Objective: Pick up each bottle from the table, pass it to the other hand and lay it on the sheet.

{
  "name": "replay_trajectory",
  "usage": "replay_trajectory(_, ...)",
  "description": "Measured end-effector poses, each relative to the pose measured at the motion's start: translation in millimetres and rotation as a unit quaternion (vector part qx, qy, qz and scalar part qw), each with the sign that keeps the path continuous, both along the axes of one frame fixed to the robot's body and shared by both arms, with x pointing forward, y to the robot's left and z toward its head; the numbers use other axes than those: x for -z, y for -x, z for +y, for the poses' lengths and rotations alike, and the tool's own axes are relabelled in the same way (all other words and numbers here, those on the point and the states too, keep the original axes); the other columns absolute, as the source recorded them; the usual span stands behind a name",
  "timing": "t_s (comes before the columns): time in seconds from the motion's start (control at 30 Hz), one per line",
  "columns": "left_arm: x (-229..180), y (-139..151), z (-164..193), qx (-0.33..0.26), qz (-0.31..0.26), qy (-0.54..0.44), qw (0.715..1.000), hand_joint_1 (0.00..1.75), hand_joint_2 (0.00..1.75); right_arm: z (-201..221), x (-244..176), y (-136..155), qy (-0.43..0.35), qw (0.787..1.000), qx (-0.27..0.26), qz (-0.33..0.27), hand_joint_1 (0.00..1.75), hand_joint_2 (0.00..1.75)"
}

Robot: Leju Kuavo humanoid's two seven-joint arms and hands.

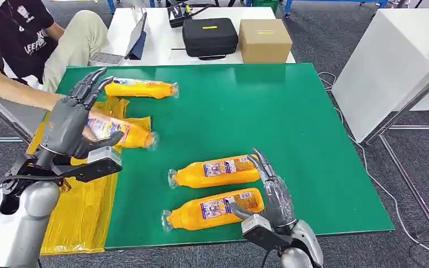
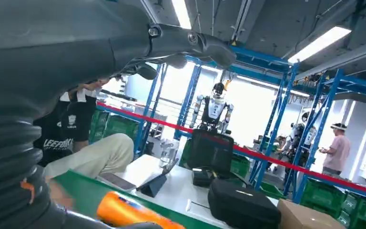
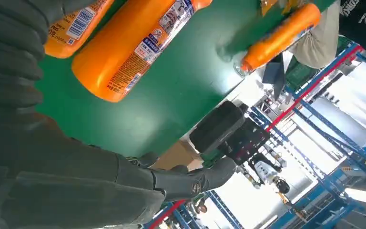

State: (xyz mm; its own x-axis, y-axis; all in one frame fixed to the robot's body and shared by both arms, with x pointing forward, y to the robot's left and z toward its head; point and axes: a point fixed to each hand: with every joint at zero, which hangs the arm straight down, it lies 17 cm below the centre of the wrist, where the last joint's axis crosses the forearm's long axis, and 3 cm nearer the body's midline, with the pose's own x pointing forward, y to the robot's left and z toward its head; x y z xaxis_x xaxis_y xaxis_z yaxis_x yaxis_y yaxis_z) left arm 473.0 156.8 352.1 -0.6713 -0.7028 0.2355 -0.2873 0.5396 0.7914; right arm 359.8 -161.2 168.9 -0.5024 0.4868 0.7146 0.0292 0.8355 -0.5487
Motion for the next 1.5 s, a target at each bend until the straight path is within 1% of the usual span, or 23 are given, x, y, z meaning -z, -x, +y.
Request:
replay_trajectory(0.03,-0.4,0.5,0.0,0.004,0.001,0.005,1.000,0.00,1.75,-0.1,-0.2,0.0,0.002,1.000,0.001,-0.001,0.00,1.75)
replay_trajectory(0.1,-6.6,7.1,-1.2,0.043,0.017,0.059,0.997,0.00,1.75,-1.5,-3.3,1.3,0.021,1.000,0.011,-0.016,0.00,1.75)
replay_trajectory(0.2,-20.0,21.1,1.8,0.104,0.043,0.161,0.981,0.00,1.75,-8.1,-14.9,5.7,0.063,0.996,0.046,-0.050,0.00,1.75)
replay_trajectory(0.27,-23.0,30.4,2.4,0.137,0.059,0.205,0.967,0.00,1.75,-12.7,-24.9,7.9,0.085,0.992,0.066,-0.068,0.00,1.75)
replay_trajectory(0.37,-19.0,41.0,0.1,0.177,0.086,0.248,0.949,0.00,1.75,-20.0,-37.4,7.1,0.133,0.982,0.101,-0.090,0.00,1.75)
replay_trajectory(0.43,-14.3,46.8,-0.8,0.190,0.094,0.266,0.940,0.00,1.75,-26.1,-39.3,1.9,0.181,0.970,0.132,-0.090,0.00,1.75)
replay_trajectory(0.47,-10.3,50.8,-2.8,0.204,0.106,0.278,0.933,0.00,1.75,-30.6,-35.7,-3.9,0.211,0.963,0.147,-0.079,0.00,1.75)
replay_trajectory(0.53,0.5,63.9,-8.8,0.261,0.147,0.330,0.895,0.00,1.75,-43.4,-25.2,-23.8,0.284,0.941,0.175,-0.048,0.00,1.75)
replay_trajectory(0.57,4.6,70.5,-11.1,0.282,0.156,0.351,0.879,0.00,1.75,-52.8,-21.0,-33.8,0.308,0.933,0.185,-0.036,0.00,1.75)
replay_trajectory(0.6,10.1,75.1,-13.7,0.291,0.162,0.363,0.870,0.00,1.75,-59.8,-19.8,-42.8,0.322,0.927,0.190,-0.031,0.00,1.75)
replay_trajectory(0.73,29.8,80.8,-24.3,0.300,0.189,0.375,0.856,0.00,1.75,-79.8,-12.2,-74.3,0.375,0.906,0.197,-0.013,0.00,1.75)
replay_trajectory(0.8,36.0,79.6,-27.3,0.300,0.200,0.381,0.852,0.00,1.75,-84.5,-6.6,-87.3,0.387,0.901,0.194,0.000,0.00,1.75)
replay_trajectory(0.93,49.8,76.5,-34.7,0.301,0.221,0.382,0.846,0.00,1.75,-84.6,8.0,-113.1,0.390,0.904,0.170,0.033,0.00,1.75)
replay_trajectory(1.1,59.7,76.4,-44.9,0.308,0.238,0.381,0.839,0.00,1.75,-64.2,37.6,-139.5,0.396,0.906,0.126,0.078,0.00,1.75)
replay_trajectory(1.23,62.4,78.5,-51.8,0.313,0.240,0.374,0.839,0.00,1.75,-38.5,54.8,-151.6,0.390,0.911,0.091,0.101,0.00,1.75)
replay_trajectory(1.5,69.2,74.7,-54.6,0.311,0.247,0.373,0.838,0.00,1.75,9.9,62.9,-166.2,0.381,0.916,0.030,0.120,0.00,1.75)
